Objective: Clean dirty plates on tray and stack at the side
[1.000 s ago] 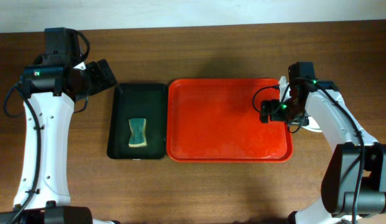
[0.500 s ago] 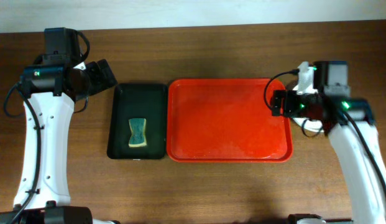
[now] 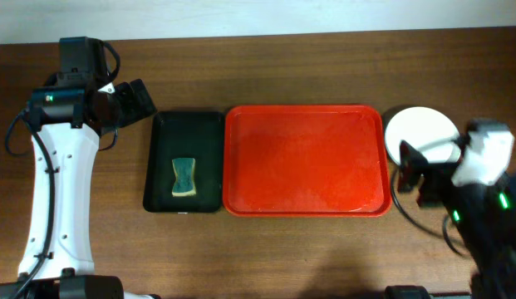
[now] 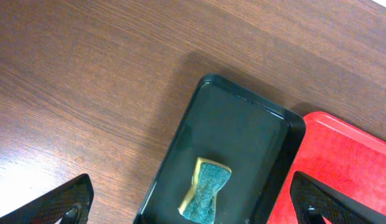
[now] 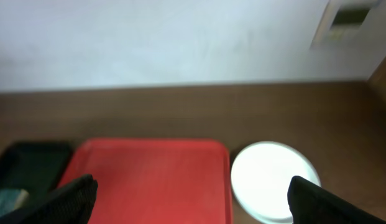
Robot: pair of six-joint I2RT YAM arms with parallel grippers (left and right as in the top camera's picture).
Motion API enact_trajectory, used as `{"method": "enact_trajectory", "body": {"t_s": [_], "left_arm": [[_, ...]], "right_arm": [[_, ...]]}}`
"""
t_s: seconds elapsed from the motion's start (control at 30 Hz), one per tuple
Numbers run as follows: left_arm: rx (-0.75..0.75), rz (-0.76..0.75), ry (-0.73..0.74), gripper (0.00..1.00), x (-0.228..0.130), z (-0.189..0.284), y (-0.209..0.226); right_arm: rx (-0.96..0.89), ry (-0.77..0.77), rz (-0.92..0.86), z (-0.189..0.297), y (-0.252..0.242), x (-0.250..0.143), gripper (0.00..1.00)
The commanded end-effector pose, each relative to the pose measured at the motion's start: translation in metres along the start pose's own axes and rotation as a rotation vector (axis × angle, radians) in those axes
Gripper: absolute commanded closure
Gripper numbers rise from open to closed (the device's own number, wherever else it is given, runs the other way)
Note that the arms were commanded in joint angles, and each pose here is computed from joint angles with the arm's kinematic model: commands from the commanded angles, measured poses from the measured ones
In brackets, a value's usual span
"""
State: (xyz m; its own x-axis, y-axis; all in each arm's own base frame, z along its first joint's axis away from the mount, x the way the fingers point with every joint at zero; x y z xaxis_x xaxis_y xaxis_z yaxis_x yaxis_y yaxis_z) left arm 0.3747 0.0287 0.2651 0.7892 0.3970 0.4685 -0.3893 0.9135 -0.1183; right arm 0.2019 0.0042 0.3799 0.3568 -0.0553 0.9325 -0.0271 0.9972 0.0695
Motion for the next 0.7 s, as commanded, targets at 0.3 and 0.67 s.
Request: {"method": "enact_trajectory", "body": {"t_s": [0.3,0.67], "left_arm": [[0.006,0.016,-0.001,0.01,0.001,-0.001,0.001],[0.006,0.016,-0.001,0.01,0.001,-0.001,0.001]], "right_arm": [[0.009,-0.376,0.042,0.121,0.010,0.008,0.02],[0.021,-0.495,0.050,0.159,0.014,-0.001,0.02]]}}
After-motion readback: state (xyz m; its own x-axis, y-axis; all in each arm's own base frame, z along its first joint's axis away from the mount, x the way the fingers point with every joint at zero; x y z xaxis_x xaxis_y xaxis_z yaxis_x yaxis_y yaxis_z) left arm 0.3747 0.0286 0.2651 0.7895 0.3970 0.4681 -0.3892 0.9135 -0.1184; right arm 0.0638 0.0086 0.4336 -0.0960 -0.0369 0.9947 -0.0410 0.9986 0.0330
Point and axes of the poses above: each gripper's point midway between its finger pads, its own z axis back along the fingers, its own y axis along the line the jaws close on, x = y × z, the point moved 3 cm from there along z, back along the fingers
